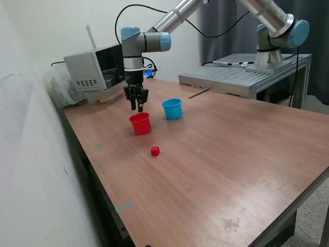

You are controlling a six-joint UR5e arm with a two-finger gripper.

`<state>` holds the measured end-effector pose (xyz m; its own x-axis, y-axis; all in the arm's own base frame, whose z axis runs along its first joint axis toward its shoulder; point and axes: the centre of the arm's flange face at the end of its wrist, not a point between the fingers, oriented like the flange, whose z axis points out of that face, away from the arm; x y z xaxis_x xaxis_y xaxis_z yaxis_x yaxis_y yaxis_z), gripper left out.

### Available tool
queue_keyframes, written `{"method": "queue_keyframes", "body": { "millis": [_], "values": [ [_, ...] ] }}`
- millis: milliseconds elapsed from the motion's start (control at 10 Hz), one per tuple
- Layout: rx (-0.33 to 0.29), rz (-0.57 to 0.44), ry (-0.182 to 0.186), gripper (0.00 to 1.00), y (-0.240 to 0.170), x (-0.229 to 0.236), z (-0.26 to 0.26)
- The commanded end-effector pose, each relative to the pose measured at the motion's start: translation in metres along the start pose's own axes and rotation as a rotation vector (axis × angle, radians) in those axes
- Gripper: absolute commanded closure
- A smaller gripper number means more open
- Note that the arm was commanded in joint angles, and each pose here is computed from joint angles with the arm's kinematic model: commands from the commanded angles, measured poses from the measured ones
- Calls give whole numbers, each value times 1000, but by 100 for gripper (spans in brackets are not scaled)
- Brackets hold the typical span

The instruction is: Place red objects in the red bin, and blue objects in the blue bin.

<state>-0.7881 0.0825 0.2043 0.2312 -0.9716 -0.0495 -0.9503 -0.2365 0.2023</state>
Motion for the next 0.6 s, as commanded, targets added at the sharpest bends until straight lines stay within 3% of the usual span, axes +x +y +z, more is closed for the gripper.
{"method": "queue_keyframes", "body": {
  "millis": [0, 500],
  "values": [
    [1, 4, -4, 0, -1, 0, 0],
    [-49, -13, -22, 0, 4, 36, -65]
  ]
}}
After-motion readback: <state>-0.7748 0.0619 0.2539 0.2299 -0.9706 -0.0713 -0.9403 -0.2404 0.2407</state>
